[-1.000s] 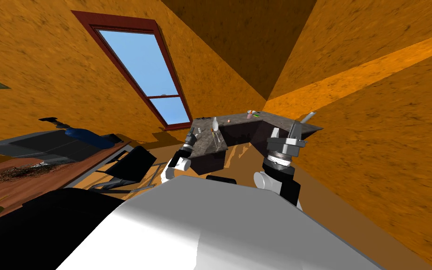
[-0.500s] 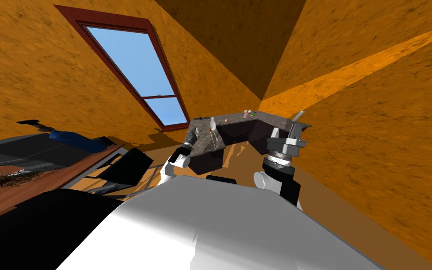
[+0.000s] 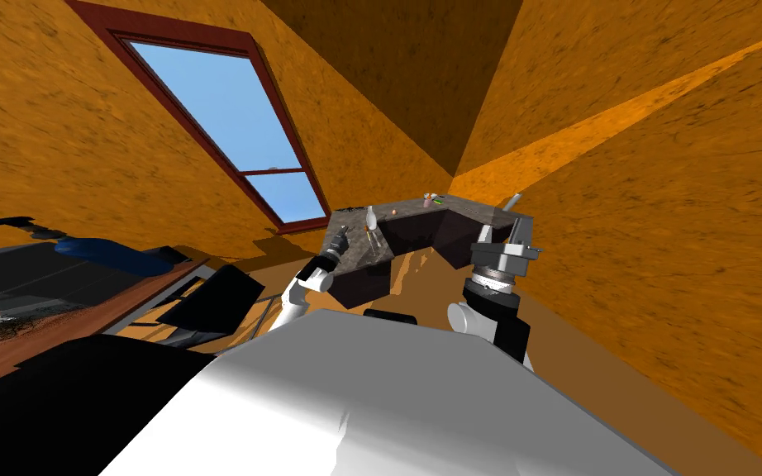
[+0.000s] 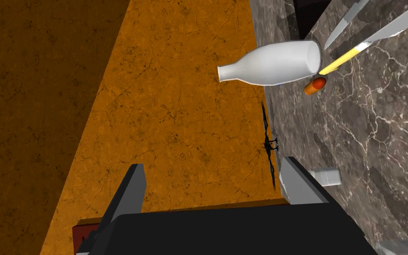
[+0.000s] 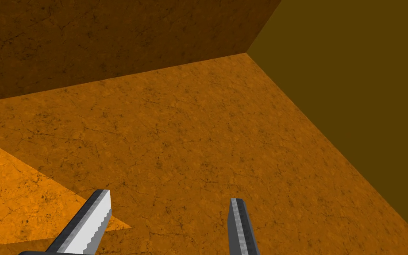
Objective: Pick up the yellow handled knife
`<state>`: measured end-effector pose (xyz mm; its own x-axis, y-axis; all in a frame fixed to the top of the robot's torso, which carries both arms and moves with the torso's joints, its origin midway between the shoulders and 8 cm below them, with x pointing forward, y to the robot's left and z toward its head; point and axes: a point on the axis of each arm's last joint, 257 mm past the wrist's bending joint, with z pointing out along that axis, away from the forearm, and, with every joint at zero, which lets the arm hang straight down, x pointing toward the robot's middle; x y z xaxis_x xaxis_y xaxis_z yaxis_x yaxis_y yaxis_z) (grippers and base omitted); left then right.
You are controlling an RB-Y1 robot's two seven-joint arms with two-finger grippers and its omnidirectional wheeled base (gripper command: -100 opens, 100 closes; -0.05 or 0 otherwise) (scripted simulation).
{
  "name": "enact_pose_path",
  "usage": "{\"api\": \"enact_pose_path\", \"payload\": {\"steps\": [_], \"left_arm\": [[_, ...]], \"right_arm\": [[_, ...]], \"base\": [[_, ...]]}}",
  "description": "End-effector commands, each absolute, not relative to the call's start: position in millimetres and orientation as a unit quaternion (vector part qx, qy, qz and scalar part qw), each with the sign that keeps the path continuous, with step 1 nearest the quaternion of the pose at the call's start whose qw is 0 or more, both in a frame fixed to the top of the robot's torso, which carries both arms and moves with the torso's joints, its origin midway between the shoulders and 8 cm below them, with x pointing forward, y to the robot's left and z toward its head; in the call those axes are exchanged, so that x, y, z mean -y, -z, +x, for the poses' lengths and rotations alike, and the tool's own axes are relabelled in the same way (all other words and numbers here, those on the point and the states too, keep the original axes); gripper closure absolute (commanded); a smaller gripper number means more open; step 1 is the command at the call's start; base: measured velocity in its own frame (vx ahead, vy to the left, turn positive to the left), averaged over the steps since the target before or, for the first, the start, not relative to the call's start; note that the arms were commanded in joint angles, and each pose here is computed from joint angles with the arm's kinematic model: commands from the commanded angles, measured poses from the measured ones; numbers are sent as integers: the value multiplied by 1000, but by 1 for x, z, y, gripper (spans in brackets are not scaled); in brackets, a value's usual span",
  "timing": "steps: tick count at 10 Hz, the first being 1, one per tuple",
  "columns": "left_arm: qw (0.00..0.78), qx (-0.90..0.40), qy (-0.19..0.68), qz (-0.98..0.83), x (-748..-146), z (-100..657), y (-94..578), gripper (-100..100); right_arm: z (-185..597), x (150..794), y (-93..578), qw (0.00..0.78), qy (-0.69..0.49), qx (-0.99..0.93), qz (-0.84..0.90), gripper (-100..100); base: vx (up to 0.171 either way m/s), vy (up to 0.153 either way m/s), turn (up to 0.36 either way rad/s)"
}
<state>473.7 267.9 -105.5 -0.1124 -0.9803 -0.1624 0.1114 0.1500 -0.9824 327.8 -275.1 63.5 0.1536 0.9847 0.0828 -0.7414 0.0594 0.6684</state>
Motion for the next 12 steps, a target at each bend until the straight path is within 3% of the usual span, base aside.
{"api": "enact_pose_path", "payload": {"steps": [1, 12], "left_arm": [[521, -559, 502, -405, -270, 481, 114, -100], [455, -664, 408, -432, -294, 500, 176, -100]], "right_arm": [[328, 275, -64, 699, -618, -204, 298, 0], [328, 275, -64, 699, -618, -204, 298, 0]], "base": [[-31, -14, -107], [-14, -14, -98]]}}
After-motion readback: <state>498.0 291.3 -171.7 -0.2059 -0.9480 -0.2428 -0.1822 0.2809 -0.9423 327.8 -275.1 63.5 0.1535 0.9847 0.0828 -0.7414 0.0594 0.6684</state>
